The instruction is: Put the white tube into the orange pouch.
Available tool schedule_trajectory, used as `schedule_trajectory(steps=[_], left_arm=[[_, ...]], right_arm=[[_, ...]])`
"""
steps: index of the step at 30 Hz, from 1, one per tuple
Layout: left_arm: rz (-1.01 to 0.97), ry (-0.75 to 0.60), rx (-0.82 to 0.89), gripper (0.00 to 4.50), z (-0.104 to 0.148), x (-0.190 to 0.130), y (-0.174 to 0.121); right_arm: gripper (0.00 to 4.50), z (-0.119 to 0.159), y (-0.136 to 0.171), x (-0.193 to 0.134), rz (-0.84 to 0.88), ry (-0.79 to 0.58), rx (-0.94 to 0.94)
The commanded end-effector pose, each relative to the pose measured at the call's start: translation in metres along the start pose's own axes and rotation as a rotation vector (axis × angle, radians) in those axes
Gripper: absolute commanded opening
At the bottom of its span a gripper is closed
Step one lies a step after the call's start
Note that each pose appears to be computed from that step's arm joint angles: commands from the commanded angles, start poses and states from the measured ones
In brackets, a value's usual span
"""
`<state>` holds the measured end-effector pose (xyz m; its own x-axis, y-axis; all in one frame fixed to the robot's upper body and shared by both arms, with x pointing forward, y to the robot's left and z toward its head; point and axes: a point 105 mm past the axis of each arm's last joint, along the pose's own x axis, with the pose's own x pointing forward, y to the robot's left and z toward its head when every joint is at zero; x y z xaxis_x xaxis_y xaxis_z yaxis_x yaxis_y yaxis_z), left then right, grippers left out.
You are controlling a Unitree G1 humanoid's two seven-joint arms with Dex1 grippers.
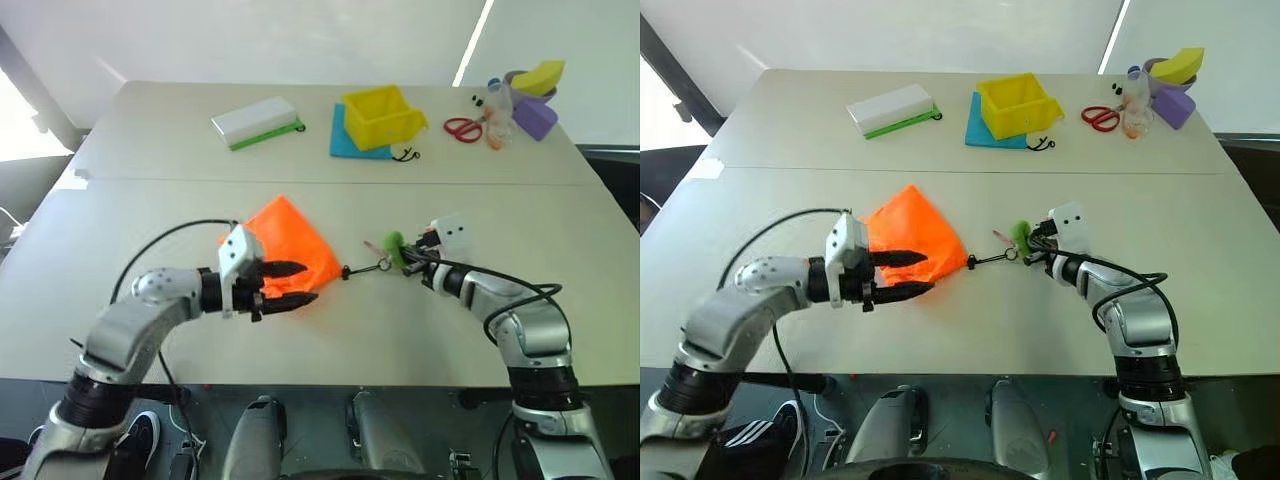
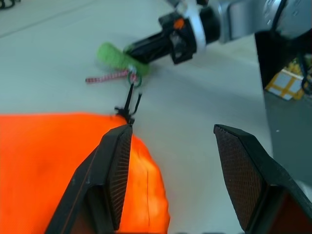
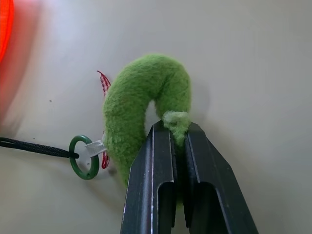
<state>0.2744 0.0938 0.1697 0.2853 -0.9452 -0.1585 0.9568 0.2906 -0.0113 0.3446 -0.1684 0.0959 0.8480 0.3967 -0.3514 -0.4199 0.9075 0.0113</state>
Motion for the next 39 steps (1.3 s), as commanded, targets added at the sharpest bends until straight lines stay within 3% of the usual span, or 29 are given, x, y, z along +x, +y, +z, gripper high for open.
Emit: schedule_trajectory(steps=[1, 12, 20, 26, 30, 39], left_arm=[[-0.036, 0.006, 0.065, 2.80, 0.014, 0.001, 0.007], [-0.345, 0.336, 0.265, 2.80, -0.037, 0.036, 0.058], [-0.429, 0.295, 0.215, 2.80, -0.014, 0.072, 0.069], [-0.475, 0.445, 0.234, 2.80, -0.030, 0.077, 0.067], [-0.443, 0.416, 0.332, 2.80, -0.032, 0.090, 0.066], [-0.385, 0.440, 0.321, 2.80, -0.049, 0.088, 0.064]], right_arm=[[0.00, 0.001, 0.002, 0.004, 0.000, -0.009, -0.008], [0.00, 0.002, 0.005, 0.013, -0.006, -0.026, -0.036], [0.00, 0.003, 0.006, 0.012, -0.025, -0.039, -0.033], [0.00, 0.007, 0.008, 0.014, -0.027, -0.051, -0.039], [0.00, 0.008, 0.007, 0.014, -0.035, -0.055, -0.038], [0.00, 0.008, 0.009, 0.016, -0.035, -0.060, -0.036]])
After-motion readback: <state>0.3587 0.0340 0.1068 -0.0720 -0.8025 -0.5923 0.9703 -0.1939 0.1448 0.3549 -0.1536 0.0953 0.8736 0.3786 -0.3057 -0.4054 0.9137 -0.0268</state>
